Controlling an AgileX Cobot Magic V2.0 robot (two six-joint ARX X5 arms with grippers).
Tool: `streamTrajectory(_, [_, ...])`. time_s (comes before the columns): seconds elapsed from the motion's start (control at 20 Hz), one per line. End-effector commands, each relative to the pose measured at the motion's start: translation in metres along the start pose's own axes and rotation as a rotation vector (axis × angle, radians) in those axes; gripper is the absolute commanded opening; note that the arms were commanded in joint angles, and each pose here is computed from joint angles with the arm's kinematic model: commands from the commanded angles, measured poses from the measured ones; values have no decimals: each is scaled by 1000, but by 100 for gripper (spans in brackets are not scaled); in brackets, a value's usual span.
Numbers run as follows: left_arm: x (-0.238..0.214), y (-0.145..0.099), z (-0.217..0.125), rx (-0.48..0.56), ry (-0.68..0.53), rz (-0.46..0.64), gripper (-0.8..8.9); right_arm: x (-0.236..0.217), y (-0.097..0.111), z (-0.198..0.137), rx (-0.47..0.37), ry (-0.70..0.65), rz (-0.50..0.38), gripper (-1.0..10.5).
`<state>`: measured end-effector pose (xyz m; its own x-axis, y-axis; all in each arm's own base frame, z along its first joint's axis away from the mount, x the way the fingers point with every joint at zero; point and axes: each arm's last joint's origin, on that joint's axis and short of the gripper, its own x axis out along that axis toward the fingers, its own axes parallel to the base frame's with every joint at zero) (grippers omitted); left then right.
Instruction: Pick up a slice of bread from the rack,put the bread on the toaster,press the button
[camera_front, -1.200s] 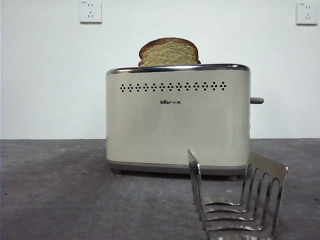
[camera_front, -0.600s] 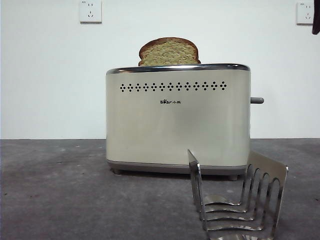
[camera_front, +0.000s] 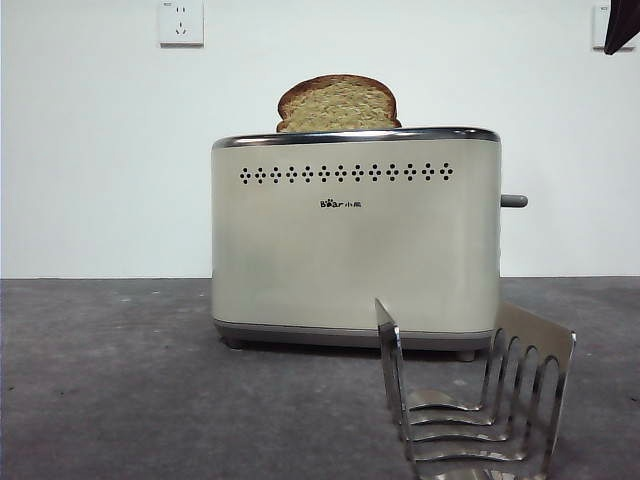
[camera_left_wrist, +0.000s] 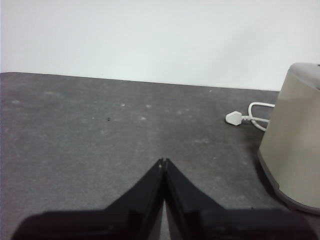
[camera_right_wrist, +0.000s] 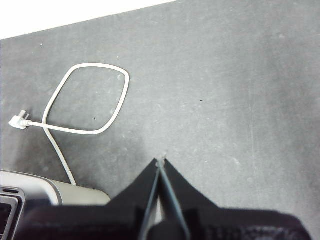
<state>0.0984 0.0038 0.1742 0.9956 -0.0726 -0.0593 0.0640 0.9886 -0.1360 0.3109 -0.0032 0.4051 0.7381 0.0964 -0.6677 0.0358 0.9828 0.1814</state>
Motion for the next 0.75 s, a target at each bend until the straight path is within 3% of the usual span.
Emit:
streamTrajectory(0.05, [-1, 1, -3, 16, -30, 16, -4, 2, 0, 1, -5, -5, 0, -1])
streamTrajectory(0.25, [-1, 2, -9, 116, -22, 30, -4, 2, 0, 1, -6, -4, 0, -1])
streamTrajectory(0.4, [0, 4, -19, 125, 49, 45, -4, 2, 0, 1, -6, -4, 0, -1])
streamTrajectory(0.5, [-1, 6, -24, 120, 97, 112, -4, 2, 0, 1, -5, -5, 0, -1])
streamTrajectory(0.75, [-1, 7, -24, 130, 101, 152, -3, 2, 0, 1, -5, -4, 0, -1])
